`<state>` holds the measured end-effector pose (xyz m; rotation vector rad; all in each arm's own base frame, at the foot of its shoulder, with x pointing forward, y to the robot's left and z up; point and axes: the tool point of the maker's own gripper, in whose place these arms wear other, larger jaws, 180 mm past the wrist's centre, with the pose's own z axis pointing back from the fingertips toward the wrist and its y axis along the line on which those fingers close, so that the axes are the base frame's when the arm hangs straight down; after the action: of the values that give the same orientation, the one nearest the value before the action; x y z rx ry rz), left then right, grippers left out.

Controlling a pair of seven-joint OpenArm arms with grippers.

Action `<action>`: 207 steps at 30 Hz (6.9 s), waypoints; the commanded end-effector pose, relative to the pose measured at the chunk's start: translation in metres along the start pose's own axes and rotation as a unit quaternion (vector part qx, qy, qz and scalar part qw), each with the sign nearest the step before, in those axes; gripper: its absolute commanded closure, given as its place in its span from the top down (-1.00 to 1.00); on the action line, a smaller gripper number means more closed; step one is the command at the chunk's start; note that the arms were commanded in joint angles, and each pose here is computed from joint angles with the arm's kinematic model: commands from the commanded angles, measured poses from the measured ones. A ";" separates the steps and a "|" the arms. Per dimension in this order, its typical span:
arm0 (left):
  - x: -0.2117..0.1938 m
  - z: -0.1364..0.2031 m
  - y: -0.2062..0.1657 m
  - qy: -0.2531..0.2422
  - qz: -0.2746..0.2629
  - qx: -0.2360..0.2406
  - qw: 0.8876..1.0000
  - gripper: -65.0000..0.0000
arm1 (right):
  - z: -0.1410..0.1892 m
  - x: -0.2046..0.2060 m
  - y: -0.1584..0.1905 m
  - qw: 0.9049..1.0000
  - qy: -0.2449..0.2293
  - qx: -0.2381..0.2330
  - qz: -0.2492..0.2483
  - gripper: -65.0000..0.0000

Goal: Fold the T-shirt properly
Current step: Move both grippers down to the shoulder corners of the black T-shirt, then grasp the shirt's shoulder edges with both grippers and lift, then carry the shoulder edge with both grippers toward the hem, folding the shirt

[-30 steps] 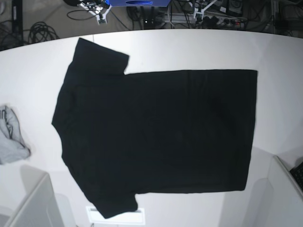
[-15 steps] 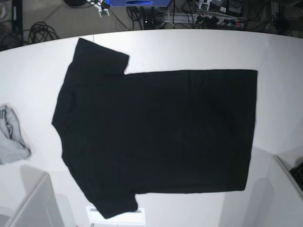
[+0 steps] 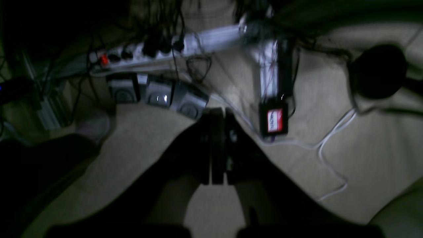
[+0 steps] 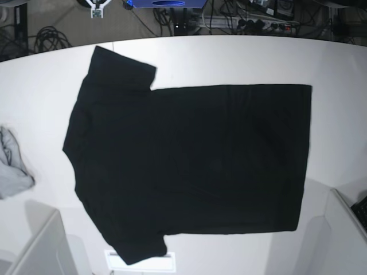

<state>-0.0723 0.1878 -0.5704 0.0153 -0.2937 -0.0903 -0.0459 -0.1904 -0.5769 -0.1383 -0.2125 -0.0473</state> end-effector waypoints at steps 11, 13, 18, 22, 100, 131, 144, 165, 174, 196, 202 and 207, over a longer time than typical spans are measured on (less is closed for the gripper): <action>0.029 0.036 0.051 -0.055 0.005 0.064 0.996 -1.00 | 0.022 0.024 -0.020 0.999 -0.021 -0.017 -0.027 -1.00; 0.039 0.046 0.052 -0.071 -0.001 0.065 0.995 -1.00 | 0.028 0.028 -0.021 0.999 -0.017 -0.010 -0.045 -1.00; 0.061 0.067 0.050 -0.104 -0.019 0.064 0.992 -1.00 | 0.044 0.047 -0.019 0.998 -0.017 0.001 -0.060 -1.00; 0.079 0.090 0.048 -0.129 -0.033 0.057 0.989 -1.00 | 0.062 0.061 -0.040 0.997 -0.017 -0.020 -0.075 -1.00; 0.270 0.128 0.183 -0.322 0.227 0.023 0.919 0.54 | 0.061 0.215 0.007 0.965 -0.122 0.156 -0.170 -1.00; 0.287 0.048 0.132 -0.276 0.293 -0.061 0.913 -0.50 | 0.063 0.217 0.006 0.965 -0.126 0.155 -0.169 -1.00; 0.268 0.059 0.148 -0.252 0.276 -0.007 0.928 -1.00 | 0.088 0.224 0.000 0.964 -0.159 0.146 -0.156 -1.00; 0.238 0.102 0.141 -0.226 0.157 0.050 0.960 -1.00 | 0.131 0.201 -0.015 0.951 -0.157 0.177 -0.201 -1.00; 0.271 0.126 0.126 -0.279 0.144 0.044 0.948 -1.00 | 0.145 0.228 -0.009 0.946 -0.187 0.189 -0.186 -1.00; 0.325 0.124 0.138 -0.284 0.180 0.049 0.940 -1.00 | 0.161 0.312 -0.003 0.939 -0.220 0.220 -0.147 -1.00; 0.336 0.125 0.140 -0.296 0.190 0.052 0.935 -1.00 | 0.158 0.329 -0.002 0.934 -0.229 0.228 -0.154 -1.00; 0.338 0.121 0.144 -0.295 0.197 0.052 0.934 -1.00 | 0.154 0.342 -0.001 0.930 -0.232 0.236 -0.160 -1.00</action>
<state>0.2199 0.2954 -0.3652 0.0218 -0.8523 0.3402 0.2475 -0.1780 -0.3655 0.3716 -0.6621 -0.2952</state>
